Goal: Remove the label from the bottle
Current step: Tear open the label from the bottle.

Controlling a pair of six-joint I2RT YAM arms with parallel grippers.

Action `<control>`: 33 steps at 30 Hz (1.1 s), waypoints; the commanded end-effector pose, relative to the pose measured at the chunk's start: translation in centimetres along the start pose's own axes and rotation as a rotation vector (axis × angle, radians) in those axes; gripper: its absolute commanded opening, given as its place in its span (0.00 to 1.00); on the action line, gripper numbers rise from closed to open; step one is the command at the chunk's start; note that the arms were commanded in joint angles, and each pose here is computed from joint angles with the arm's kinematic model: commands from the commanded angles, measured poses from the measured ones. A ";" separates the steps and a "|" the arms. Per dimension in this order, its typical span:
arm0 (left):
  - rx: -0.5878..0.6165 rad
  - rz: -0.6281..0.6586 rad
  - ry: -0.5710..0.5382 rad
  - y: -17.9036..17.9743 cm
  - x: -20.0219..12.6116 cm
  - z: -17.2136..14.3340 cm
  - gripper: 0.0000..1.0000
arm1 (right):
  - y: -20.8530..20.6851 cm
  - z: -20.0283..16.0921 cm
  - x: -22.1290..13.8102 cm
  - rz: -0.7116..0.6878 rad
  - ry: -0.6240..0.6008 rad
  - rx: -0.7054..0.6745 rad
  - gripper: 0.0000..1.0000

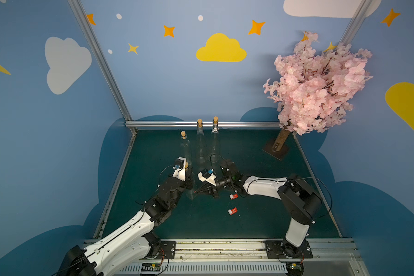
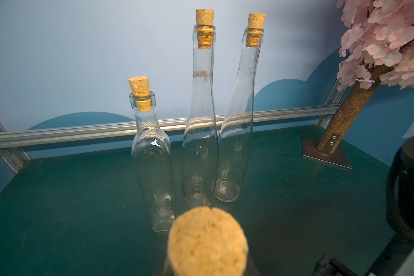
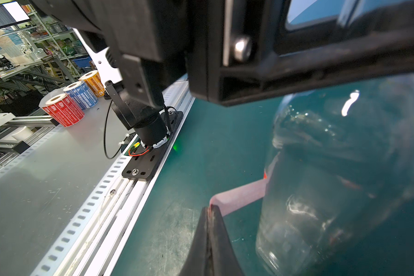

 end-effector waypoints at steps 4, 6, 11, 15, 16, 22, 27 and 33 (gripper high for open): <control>0.024 0.031 0.038 0.7 0.0 -1.5 0.03 | 1.2 1.8 0.0 0.043 -0.020 -0.039 0.00; 0.024 0.029 0.038 0.6 0.0 -1.5 0.03 | 1.2 1.9 0.0 0.043 -0.020 -0.038 0.00; 0.026 0.028 0.040 0.6 0.0 -1.6 0.03 | 1.3 1.9 0.1 0.047 -0.019 -0.041 0.00; 0.026 0.028 0.038 0.6 0.0 -1.5 0.03 | 1.3 1.9 0.1 0.048 -0.018 -0.040 0.00; 0.028 0.029 0.039 0.6 0.0 -1.6 0.03 | 1.3 1.9 0.2 0.050 -0.018 -0.041 0.00; 0.026 0.029 0.038 0.7 -0.1 -1.6 0.03 | 1.4 1.9 0.2 0.051 -0.016 -0.038 0.00; 0.028 0.028 0.038 0.6 -0.1 -1.6 0.03 | 1.4 2.1 0.3 0.053 -0.017 -0.041 0.00; 0.026 0.027 0.037 0.6 -0.1 -1.5 0.03 | 1.5 2.0 0.3 0.054 -0.016 -0.042 0.00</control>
Point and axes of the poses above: each gripper's point midway between its finger pads, its own x axis out along the fingers, its own y axis along the line the jaws close on, z = x × y, the point moved 1 cm from there along -x, back along the fingers, and after that the axes turned 2 degrees about -x, right-handed, at the moved point
